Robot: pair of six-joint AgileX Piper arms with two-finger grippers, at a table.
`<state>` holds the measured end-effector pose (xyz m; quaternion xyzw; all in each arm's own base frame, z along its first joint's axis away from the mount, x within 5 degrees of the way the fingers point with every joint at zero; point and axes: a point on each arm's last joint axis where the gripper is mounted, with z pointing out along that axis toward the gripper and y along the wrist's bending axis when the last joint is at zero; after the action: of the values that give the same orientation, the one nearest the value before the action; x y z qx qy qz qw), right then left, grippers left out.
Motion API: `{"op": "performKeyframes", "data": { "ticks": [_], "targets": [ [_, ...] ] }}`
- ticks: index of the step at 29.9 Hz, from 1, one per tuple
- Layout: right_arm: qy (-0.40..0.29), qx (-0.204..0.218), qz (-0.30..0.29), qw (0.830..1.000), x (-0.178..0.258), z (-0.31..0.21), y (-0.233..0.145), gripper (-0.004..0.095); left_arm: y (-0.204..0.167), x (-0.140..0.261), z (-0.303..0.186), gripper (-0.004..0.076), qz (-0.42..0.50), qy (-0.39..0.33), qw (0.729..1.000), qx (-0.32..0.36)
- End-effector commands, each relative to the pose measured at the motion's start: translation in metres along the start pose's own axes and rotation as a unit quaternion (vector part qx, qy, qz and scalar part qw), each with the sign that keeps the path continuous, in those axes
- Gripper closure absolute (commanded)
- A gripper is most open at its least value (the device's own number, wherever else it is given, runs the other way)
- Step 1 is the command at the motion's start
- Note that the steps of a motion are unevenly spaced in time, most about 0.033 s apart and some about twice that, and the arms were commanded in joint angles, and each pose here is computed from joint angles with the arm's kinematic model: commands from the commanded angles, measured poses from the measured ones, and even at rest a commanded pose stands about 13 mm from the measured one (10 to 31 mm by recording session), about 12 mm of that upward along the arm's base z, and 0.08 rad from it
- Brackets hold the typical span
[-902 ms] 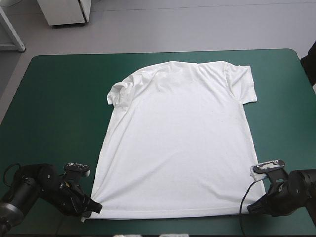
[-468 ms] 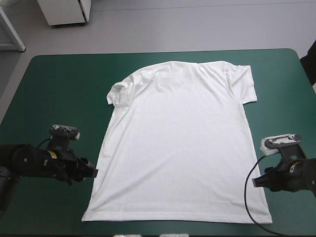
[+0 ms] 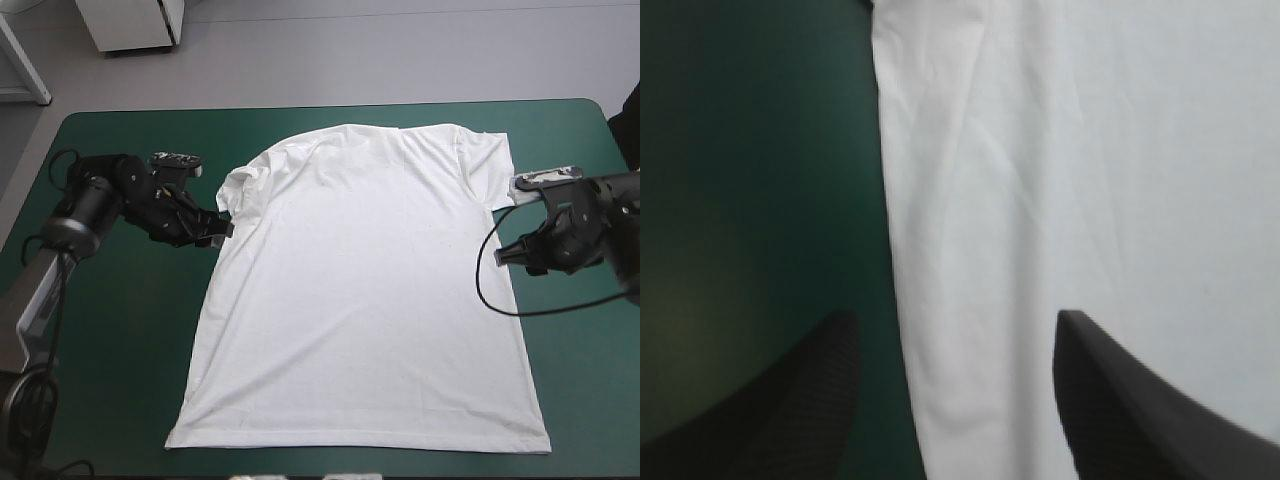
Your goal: Fold the cloth
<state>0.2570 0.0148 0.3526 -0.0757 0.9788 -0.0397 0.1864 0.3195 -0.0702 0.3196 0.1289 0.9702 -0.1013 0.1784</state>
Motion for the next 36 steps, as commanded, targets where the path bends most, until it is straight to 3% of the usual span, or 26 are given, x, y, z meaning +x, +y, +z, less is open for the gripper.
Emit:
{"op": "performKeyframes", "data": {
  "ticks": [1, 9, 25, 29, 34, 36],
  "targets": [
    [-0.039, 0.008, 0.001, 0.999, -0.03, -0.006, -0.004, 0.0412, -0.003, -0.028, -0.006, 0.0295, 0.009, -0.042, 0.999, 0.007],
    [-0.047, -0.002, -0.004, 0.999, -0.07, 0.016, -0.003, 0.0412, 0.01, -0.048, 0.048, 0.0295, 0.01, -0.003, 1.0, -0.003],
    [-0.045, 0.001, -0.019, 0.999, -0.091, 0.062, -0.003, 0.0412, 0.0, -0.051, 0.119, 0.0307, 0.033, 0.05, 0.998, 0.004],
    [-0.038, 0.001, -0.022, 0.999, -0.096, 0.08, -0.002, 0.0412, 0.0, -0.051, 0.121, 0.0421, 0.032, 0.053, 0.998, 0.004],
    [-0.018, 0.003, -0.027, 0.999, -0.1, 0.105, -0.001, 0.0412, 0.003, -0.05, 0.121, 0.0733, 0.043, 0.054, 0.998, -0.009],
    [-0.017, 0.007, -0.03, 0.999, -0.101, 0.114, -0.001, 0.0412, 0.003, -0.05, 0.121, 0.0733, 0.043, 0.054, 0.998, -0.009]
  ]
}}
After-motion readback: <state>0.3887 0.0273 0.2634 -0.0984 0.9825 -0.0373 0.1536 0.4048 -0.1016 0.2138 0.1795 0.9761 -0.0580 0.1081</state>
